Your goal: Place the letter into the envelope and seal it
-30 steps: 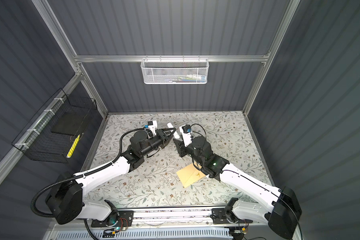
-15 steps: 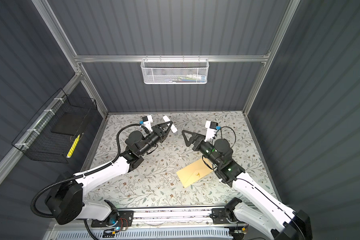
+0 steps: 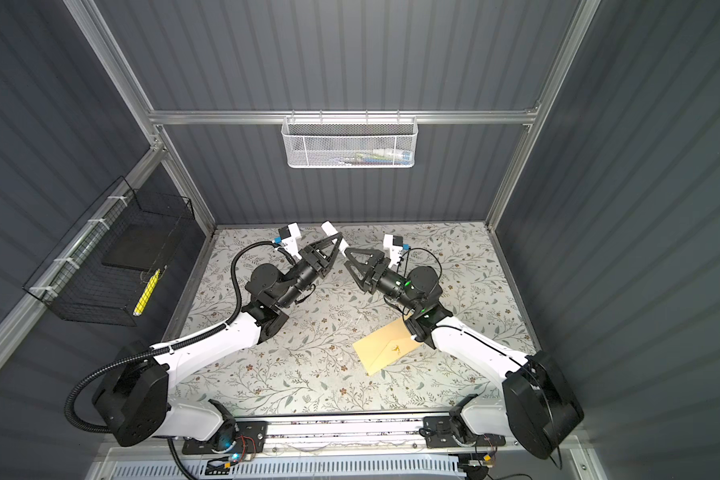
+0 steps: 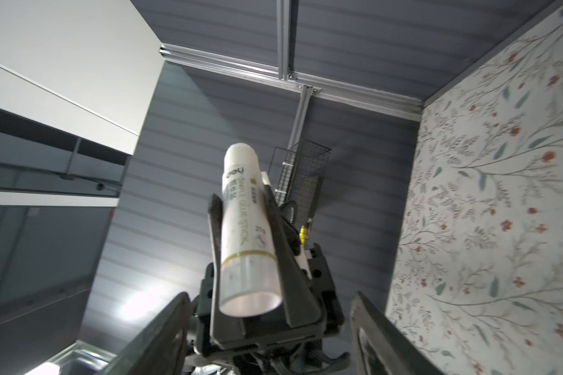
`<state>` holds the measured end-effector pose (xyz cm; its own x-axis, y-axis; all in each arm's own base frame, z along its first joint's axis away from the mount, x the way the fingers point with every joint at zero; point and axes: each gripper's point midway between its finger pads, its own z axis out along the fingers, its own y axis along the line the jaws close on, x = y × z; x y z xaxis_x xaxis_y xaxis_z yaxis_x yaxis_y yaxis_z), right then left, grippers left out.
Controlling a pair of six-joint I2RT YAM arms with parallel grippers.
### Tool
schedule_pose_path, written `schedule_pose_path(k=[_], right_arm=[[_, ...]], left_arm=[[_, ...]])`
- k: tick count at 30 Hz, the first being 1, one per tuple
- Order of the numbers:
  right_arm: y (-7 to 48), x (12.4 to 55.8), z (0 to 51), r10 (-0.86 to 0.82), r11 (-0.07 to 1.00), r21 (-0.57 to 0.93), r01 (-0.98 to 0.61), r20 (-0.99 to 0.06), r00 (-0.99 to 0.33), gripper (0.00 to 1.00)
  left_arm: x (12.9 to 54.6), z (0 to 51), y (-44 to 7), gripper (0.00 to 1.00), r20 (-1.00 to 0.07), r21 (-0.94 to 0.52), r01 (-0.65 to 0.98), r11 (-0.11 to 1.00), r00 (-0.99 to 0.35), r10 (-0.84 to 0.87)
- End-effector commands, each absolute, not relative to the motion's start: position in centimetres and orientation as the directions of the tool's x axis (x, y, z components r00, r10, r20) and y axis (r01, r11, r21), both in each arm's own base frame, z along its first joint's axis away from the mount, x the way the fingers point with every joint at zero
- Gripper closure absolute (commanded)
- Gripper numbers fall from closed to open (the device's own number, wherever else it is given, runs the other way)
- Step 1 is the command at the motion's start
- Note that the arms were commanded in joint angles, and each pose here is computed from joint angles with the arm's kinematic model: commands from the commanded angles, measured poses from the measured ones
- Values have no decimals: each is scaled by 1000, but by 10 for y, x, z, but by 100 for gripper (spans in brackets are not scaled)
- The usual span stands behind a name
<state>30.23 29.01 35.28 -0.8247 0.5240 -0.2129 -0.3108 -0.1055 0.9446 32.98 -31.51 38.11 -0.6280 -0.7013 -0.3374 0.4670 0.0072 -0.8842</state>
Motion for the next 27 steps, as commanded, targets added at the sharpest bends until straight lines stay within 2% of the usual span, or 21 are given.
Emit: schedule_pose_path(k=[1, 15, 27], right_arm=[[291, 295, 384, 512, -211, 903, -373, -223, -829, 34], [293, 298, 385, 511, -217, 900, -378, -225, -830, 58], [297, 300, 379, 503, -171, 909, -379, -250, -827, 81]], left_arm=[[329, 391, -311, 100, -337, -865, 502, -14, -602, -724], [329, 383, -307, 100, -331, -876, 482, 4, -596, -731], [331, 379, -309, 100, -337, -881, 473, 16, -603, -723]])
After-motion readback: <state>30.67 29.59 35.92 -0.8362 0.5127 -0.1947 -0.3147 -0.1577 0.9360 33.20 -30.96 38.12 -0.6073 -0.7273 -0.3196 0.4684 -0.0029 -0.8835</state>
